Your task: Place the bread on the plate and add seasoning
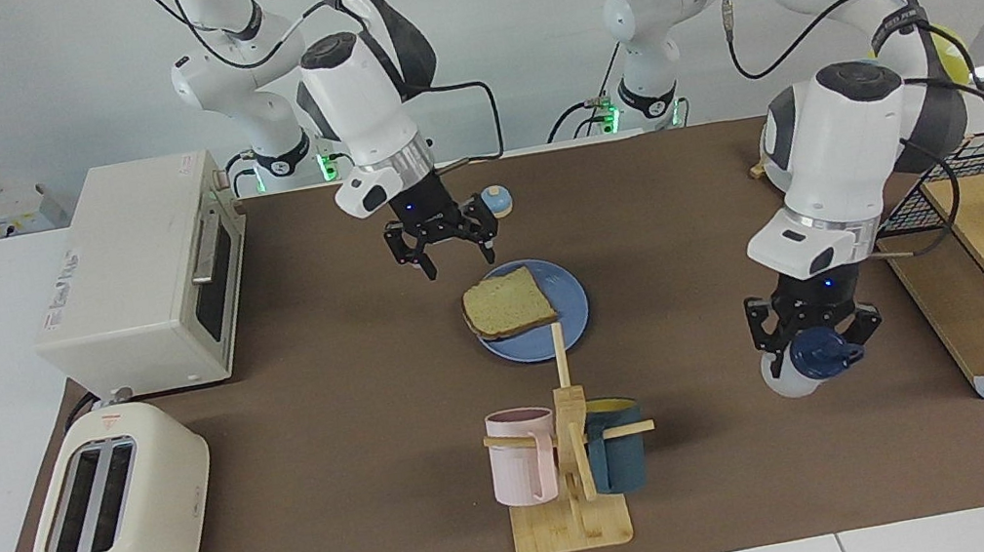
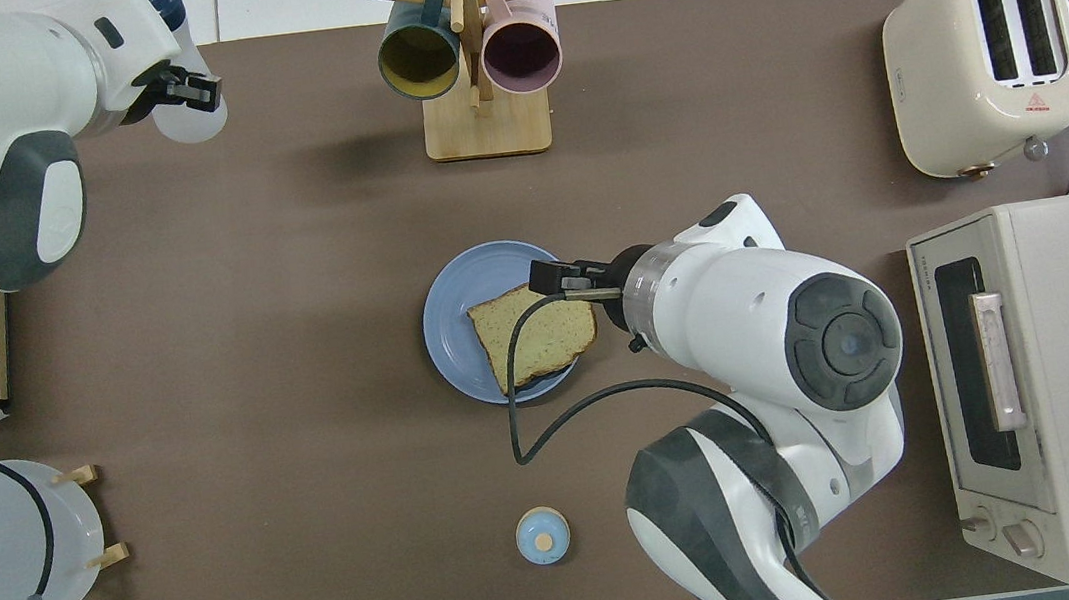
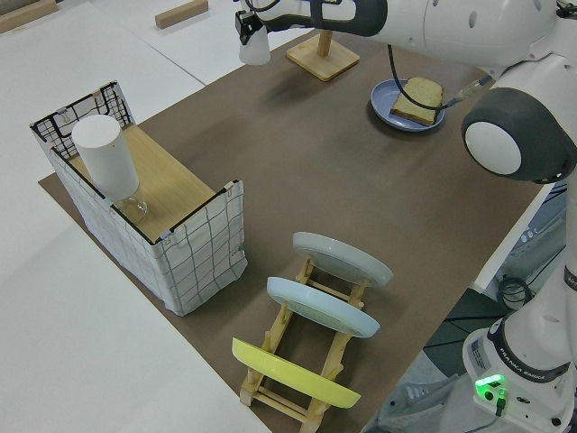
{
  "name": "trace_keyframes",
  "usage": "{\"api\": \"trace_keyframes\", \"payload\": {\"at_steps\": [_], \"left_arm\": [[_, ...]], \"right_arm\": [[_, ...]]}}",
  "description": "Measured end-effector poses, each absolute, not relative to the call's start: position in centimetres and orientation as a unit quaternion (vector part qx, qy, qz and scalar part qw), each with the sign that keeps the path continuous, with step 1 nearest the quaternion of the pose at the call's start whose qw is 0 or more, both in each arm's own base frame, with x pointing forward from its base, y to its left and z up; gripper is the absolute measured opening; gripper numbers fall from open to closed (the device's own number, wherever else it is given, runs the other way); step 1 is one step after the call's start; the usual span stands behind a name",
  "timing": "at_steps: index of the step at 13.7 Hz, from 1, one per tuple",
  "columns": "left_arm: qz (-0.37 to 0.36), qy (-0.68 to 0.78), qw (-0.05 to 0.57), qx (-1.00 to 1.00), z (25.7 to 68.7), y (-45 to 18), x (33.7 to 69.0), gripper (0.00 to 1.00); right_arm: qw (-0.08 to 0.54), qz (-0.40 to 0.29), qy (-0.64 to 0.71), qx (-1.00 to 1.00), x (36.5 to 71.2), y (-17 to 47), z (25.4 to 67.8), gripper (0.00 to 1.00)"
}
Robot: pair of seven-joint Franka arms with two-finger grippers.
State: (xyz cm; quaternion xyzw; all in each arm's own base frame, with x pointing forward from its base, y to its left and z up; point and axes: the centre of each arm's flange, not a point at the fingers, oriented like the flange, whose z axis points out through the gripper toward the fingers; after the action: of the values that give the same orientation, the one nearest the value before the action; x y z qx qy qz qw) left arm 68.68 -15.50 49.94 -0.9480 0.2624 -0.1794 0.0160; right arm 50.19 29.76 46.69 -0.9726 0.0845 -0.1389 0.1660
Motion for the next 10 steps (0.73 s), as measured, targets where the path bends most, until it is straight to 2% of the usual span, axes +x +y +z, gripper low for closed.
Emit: {"api": "trace_keyframes", "payload": {"at_steps": [4,8,10], "left_arm": [[-0.081,0.434,0.012,-0.897,54.0,-16.7,62.5,0.47],[-0.026,0.572,-0.002,-0.820,54.1,-18.7,56.7,0.47],[-0.002,0.609,-0.004,-0.793,52.8,-22.2,53.8,0.47]], "right_arm": [[0.175,-0.070,0.094,-0.978,50.2,29.9,50.7,1.00],[0.219,-0.016,0.111,-0.969,50.2,29.9,55.5,1.00],[0.235,-0.002,0.127,-0.964,49.9,30.5,58.0,0.88]]}}
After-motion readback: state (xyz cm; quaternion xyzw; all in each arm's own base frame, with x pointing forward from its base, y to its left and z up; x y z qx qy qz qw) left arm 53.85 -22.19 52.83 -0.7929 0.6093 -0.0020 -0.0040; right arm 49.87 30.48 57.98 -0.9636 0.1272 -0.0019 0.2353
